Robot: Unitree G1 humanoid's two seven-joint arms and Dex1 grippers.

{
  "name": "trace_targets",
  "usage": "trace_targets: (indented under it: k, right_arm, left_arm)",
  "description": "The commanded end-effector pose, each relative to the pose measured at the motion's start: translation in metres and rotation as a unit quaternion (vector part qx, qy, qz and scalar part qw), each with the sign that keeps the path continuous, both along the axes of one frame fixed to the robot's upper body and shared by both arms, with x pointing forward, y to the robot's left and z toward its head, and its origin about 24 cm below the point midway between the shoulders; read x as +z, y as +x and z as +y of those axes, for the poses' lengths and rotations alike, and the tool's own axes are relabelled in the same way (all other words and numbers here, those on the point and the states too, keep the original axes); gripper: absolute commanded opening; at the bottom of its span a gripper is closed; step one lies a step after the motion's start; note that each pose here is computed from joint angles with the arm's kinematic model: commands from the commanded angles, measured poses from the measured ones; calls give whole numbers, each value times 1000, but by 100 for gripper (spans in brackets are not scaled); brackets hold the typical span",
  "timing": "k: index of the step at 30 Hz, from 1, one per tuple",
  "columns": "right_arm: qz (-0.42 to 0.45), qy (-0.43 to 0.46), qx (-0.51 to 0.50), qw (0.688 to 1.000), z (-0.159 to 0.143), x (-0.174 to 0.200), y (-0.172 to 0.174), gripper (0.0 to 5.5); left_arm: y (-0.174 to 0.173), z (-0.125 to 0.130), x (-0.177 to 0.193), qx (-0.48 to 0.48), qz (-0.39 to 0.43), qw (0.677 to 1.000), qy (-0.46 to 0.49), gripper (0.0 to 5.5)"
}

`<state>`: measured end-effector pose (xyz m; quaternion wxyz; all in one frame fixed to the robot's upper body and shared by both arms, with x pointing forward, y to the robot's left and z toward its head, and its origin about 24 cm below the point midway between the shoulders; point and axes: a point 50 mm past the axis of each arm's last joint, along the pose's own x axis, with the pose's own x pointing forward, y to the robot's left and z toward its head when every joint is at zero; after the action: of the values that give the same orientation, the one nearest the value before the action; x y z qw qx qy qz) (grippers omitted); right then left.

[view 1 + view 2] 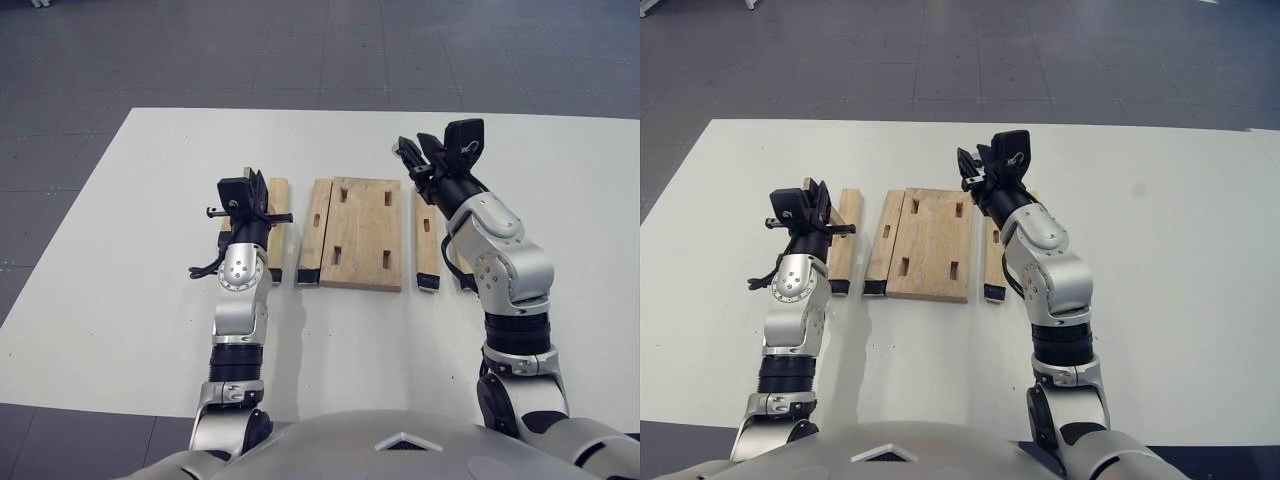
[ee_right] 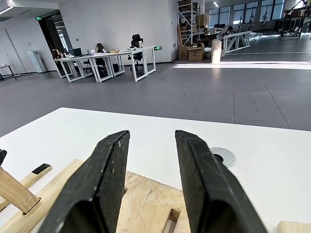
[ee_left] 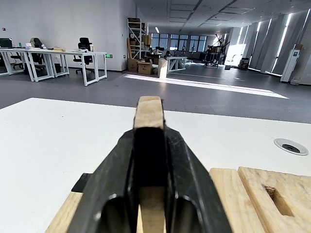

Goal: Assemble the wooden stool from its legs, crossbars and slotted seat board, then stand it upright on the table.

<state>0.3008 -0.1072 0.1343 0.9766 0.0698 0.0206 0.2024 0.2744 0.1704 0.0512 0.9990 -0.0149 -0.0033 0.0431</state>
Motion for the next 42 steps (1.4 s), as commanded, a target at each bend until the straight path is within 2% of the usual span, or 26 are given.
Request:
trace_targets:
  k: [1, 7, 12, 21, 25, 29, 30, 37, 40, 42]
  right_arm:
    - [-11, -4, -4, 1000, -2, 7, 2, 172]
    - [-13, -3, -5, 1000, -2, 9, 4, 172]
    - [-15, -2, -5, 1000, -1, 10, 6, 172]
    - [-19, -3, -7, 1000, -2, 10, 6, 172]
    - [-23, -4, -9, 1000, -1, 11, 7, 172]
    - [-23, -3, -8, 1000, 0, 10, 6, 172]
    - [-22, -2, -8, 1000, 1, 9, 6, 172]
    - [-21, -3, -10, 1000, 0, 8, 5, 172]
    - [-20, -4, -10, 1000, -1, 8, 5, 172]
    - [-19, -4, -10, 1000, -1, 7, 5, 172]
  left_arm:
    - [-38, 15, -64, 16, 142, 990, 15, 43]
    - [-46, 12, -75, 0, 157, 987, 30, 43]
    - [-24, 12, -52, 2, 123, 992, 2, 43]
    - [-17, 7, -39, -9, 100, 995, 14, 43]
    - [-7, 4, 10, 6, -5, 999, 38, 43]
    - [-2, 2, 28, 15, -30, 999, 36, 43]
    - [-1, 1, 31, 15, -32, 999, 28, 81]
    - [-1, 2, 29, 18, -16, 1000, 9, 161]
    - [2, 6, 52, 22, -38, 999, 19, 215]
    - [7, 13, 83, 29, -64, 997, 33, 236]
